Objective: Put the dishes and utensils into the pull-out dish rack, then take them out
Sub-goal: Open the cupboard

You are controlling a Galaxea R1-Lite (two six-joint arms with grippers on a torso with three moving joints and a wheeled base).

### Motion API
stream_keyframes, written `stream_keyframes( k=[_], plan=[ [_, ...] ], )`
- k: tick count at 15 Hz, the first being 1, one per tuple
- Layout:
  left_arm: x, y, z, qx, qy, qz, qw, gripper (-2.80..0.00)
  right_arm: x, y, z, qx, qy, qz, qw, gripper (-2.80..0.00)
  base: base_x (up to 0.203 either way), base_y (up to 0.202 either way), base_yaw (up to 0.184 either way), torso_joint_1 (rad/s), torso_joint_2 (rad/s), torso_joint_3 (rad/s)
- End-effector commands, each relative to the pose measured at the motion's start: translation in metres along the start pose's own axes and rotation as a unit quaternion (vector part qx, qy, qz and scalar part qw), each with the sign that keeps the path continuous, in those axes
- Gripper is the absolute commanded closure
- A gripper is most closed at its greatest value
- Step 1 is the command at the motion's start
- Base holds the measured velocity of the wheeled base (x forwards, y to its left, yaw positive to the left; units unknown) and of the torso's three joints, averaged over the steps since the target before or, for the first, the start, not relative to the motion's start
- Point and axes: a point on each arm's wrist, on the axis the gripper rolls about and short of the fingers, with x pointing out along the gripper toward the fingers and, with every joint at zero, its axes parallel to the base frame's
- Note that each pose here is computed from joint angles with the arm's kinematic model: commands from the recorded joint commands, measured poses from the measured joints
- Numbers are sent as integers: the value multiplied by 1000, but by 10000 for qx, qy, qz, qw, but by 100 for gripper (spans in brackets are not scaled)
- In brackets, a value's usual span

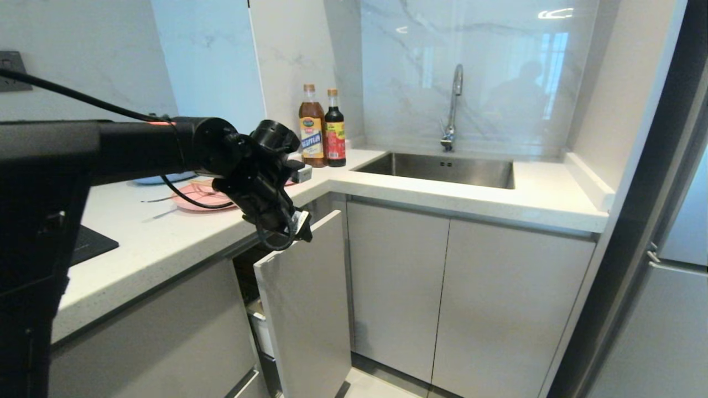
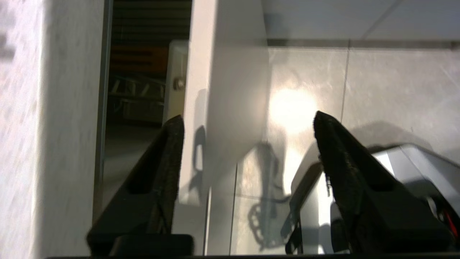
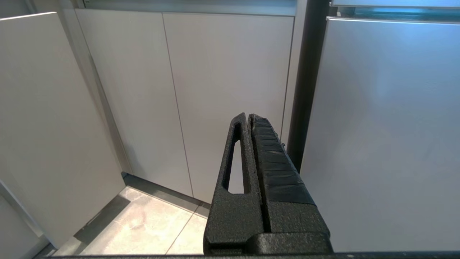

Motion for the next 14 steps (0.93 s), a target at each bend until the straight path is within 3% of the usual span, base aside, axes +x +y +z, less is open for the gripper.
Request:
stream_keyframes(
  k=[1, 6, 14],
  plan=[
    [37, 1, -1, -47, 181, 13, 9998, -280, 0, 0, 0, -1, 6, 2, 10000, 0, 0, 0, 0, 0, 0, 0],
    [63, 4, -5, -98, 371, -2, 9993, -280, 0, 0, 0, 3, 3, 5, 10000, 0, 0, 0, 0, 0, 0, 0],
    [75, -2, -8, -101, 497, -82, 9987, -280, 0, 0, 0, 3, 10, 5, 10000, 0, 0, 0, 0, 0, 0, 0]
  ],
)
